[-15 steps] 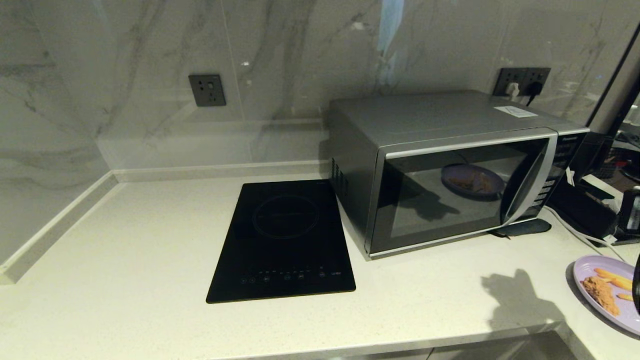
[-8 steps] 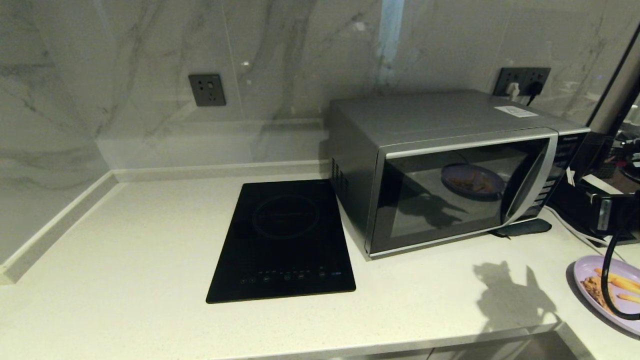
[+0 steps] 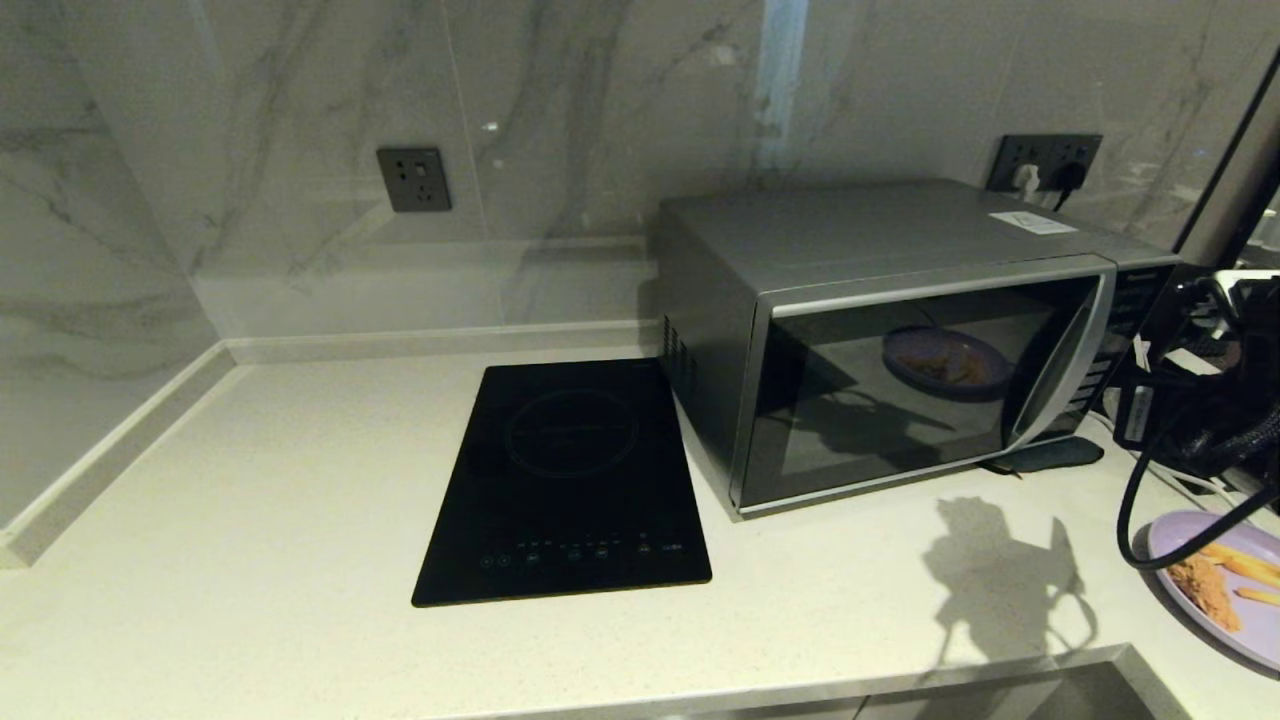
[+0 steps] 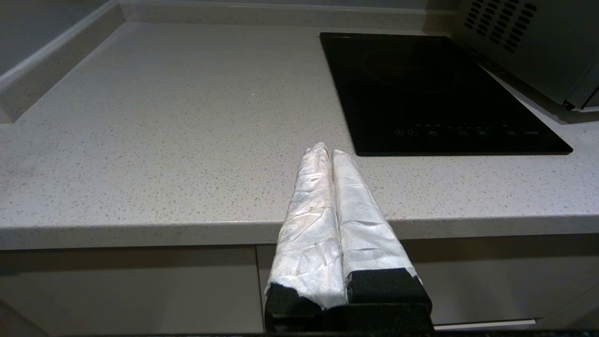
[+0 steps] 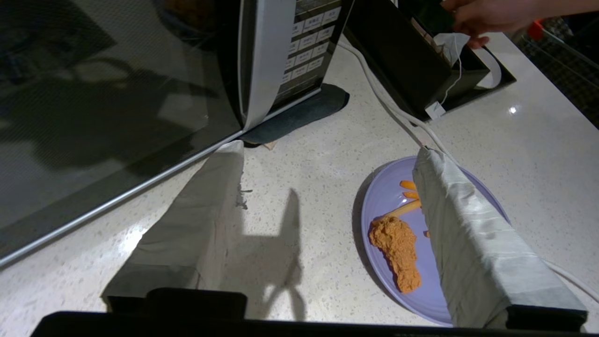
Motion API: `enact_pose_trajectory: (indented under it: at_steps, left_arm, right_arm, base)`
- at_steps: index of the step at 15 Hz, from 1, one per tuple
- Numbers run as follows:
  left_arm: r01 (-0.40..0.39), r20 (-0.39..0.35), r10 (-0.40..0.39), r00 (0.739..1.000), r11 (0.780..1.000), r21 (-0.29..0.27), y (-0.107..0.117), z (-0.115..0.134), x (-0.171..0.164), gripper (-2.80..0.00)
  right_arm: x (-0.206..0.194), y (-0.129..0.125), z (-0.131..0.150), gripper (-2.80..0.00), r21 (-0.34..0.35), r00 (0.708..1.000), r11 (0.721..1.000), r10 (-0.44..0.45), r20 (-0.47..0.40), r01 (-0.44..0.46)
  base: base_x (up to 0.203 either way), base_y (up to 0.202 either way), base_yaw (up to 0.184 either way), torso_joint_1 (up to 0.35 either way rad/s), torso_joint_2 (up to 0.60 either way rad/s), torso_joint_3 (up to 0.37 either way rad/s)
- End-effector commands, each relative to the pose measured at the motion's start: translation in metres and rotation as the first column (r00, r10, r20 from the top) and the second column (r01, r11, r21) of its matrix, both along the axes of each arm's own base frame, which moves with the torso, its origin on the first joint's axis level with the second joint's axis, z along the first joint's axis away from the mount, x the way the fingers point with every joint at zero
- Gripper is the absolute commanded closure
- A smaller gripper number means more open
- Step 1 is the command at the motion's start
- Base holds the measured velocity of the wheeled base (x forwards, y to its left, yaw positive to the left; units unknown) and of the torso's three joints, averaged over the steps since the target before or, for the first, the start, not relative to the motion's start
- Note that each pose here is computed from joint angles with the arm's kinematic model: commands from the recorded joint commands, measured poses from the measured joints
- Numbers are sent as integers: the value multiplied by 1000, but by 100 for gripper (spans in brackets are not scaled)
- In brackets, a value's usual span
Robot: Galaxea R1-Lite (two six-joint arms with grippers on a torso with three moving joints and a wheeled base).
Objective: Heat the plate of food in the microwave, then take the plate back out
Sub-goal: Open the microwave oven
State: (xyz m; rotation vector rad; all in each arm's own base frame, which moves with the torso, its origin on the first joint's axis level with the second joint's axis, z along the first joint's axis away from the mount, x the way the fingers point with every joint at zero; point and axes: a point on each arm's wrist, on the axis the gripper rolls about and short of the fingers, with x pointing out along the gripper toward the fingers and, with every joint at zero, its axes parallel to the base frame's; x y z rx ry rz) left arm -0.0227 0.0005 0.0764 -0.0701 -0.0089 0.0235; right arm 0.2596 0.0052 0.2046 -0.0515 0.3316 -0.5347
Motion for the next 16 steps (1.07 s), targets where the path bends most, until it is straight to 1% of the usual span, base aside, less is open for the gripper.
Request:
enact_pose_trajectory:
  at_steps: [1, 4, 6, 11, 13, 16]
  left_arm:
    - [-1, 0, 1, 1000, 1000, -2, 0, 0, 0, 0]
    - [-1, 0, 1, 1000, 1000, -1, 0, 0, 0, 0]
    - [-1, 0, 1, 1000, 1000, -1, 0, 0, 0, 0]
    - [-1, 0, 1, 1000, 1000, -2, 0, 0, 0, 0]
    - [-1, 0, 1, 1000, 1000, -1, 0, 0, 0, 0]
    - [-1, 0, 1, 1000, 1000, -2, 0, 0, 0, 0]
  right_arm:
    - [17, 1, -8, -280, -4, 999, 1000, -26, -21, 26]
    - [33, 1, -12, -280, -7, 995, 995, -98, -2, 98]
    - [44, 1, -20, -280, -13, 990, 990, -137, 23, 137]
    - [70, 3, -47, -280, -13, 987, 988, -151, 52, 151]
    - [77, 3, -53, -280, -15, 987, 988, -152, 43, 153]
    - [89, -1, -52, -280, -12, 984, 985, -169, 58, 170]
  base:
    - [0, 0, 0, 0, 0, 0]
    - [0, 0, 0, 0, 0, 0]
    - [0, 0, 0, 0, 0, 0]
    - [0, 0, 0, 0, 0, 0]
    - [0, 0, 0, 0, 0, 0]
    - [0, 0, 0, 0, 0, 0]
